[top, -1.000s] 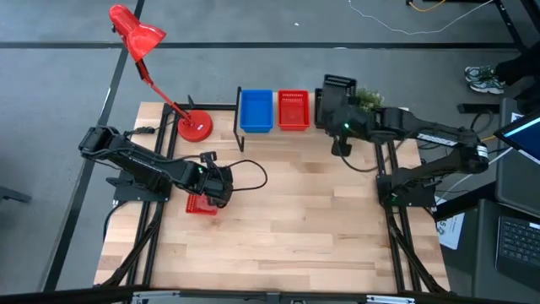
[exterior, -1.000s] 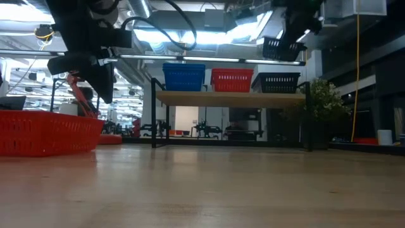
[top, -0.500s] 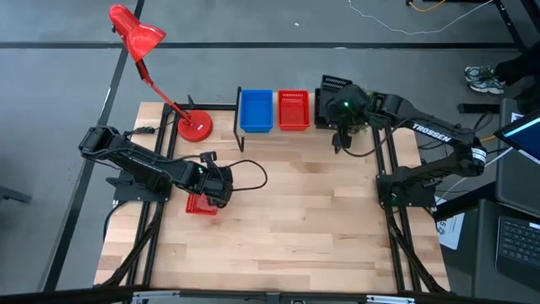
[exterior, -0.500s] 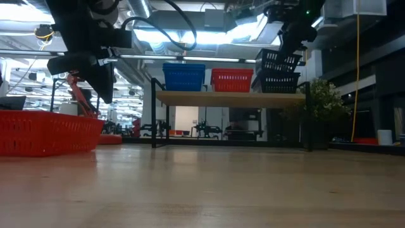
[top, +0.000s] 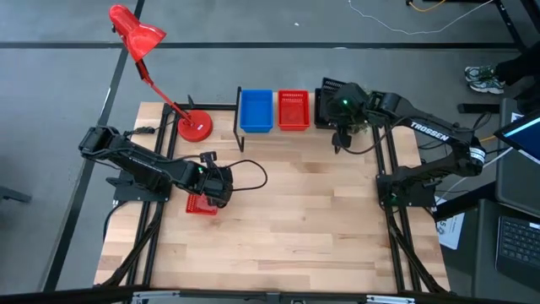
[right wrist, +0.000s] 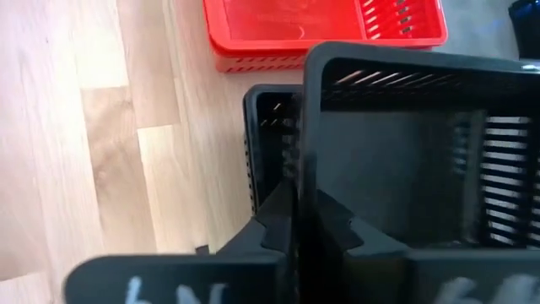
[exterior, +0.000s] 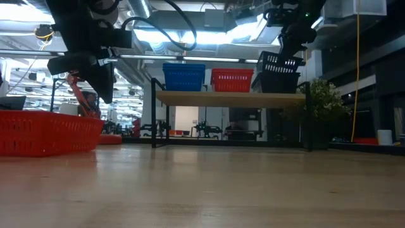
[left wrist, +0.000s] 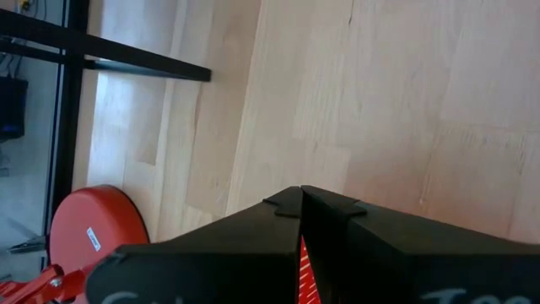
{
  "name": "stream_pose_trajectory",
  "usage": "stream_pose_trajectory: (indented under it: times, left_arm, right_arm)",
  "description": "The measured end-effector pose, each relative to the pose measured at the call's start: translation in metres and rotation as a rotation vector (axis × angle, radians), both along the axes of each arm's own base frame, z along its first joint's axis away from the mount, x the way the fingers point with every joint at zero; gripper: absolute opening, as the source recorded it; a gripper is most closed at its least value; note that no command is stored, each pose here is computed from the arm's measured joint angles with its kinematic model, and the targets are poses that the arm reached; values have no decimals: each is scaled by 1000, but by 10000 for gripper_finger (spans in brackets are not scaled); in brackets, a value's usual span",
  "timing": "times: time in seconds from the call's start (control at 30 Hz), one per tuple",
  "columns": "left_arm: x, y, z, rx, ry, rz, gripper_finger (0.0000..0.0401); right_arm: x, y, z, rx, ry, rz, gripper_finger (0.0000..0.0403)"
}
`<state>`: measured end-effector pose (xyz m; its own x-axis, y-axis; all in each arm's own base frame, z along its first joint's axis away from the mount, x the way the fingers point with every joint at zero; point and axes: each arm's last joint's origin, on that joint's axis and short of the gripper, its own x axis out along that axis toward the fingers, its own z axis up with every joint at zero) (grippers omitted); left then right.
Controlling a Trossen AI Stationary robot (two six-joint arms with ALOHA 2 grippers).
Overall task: Stack baskets on shelf by color
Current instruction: Stack the black bin on top of the black bin on the shelf
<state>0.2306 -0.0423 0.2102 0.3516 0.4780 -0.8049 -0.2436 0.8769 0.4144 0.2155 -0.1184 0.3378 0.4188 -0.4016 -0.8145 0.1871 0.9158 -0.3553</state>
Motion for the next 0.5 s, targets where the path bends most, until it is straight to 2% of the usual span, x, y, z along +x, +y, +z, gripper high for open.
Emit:
stream_pose_trajectory:
  times: [0.5]
  left_arm:
    - [0,0,0,-1,-2,1,0]
  right_arm:
    - [0,1,0,37,-24,-41,119]
